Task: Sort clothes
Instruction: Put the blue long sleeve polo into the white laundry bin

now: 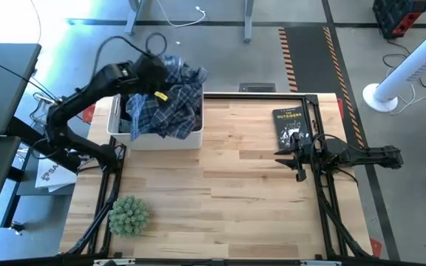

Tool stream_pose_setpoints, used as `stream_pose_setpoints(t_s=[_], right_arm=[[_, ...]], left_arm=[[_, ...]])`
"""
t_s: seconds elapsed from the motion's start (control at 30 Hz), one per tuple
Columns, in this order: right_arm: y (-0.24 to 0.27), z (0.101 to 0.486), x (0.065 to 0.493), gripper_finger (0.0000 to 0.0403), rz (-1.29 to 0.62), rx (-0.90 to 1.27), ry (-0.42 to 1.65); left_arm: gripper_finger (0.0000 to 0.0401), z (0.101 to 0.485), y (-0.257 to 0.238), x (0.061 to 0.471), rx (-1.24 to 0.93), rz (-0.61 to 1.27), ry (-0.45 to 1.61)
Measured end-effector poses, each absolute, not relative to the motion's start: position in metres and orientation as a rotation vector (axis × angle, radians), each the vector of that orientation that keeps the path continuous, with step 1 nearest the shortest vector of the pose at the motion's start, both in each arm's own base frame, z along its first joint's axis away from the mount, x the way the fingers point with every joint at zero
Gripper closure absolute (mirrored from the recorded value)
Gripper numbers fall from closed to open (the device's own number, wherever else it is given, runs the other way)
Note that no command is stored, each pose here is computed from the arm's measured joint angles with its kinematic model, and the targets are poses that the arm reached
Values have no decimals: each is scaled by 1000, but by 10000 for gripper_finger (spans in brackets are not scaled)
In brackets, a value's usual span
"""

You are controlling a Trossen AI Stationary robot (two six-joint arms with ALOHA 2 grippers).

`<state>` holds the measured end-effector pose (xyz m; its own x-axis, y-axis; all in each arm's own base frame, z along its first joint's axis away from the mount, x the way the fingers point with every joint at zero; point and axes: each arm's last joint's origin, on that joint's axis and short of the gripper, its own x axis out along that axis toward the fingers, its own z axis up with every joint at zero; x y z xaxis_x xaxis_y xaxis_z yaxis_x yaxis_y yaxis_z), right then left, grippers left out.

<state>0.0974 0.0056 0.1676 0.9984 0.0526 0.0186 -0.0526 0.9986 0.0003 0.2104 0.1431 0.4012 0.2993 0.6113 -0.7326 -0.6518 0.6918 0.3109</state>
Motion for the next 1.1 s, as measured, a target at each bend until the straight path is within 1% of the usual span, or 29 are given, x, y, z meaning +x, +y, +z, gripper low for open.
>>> stream_pose_setpoints(t_s=[0.1, 0.4, 0.67, 0.8, 0.87, 0.93, 1.03, 1.1], right_arm=[[6, 168, 97, 291, 53, 1, -19], [6, 168, 97, 291, 53, 0, -18], [6, 168, 97, 291, 53, 1, -18], [6, 167, 97, 291, 53, 0, -18], [6, 168, 97, 291, 53, 1, -19], [6, 168, 97, 291, 53, 1, -18], [6, 168, 97, 291, 53, 1, -19], [6, 168, 97, 291, 53, 1, -19]], left_arm=[[367, 372, 150, 206, -121, 825, 1037], [366, 313, 163, 190, -275, 758, 1196], [365, 250, 167, 182, -335, 644, 1241], [365, 227, 170, 174, -380, 644, 1239], [362, 224, 173, 171, -423, 675, 1234], [354, 229, 176, 170, -468, 702, 1222], [326, 252, 181, 172, -524, 689, 1176], [302, 277, 183, 174, -548, 673, 1130]])
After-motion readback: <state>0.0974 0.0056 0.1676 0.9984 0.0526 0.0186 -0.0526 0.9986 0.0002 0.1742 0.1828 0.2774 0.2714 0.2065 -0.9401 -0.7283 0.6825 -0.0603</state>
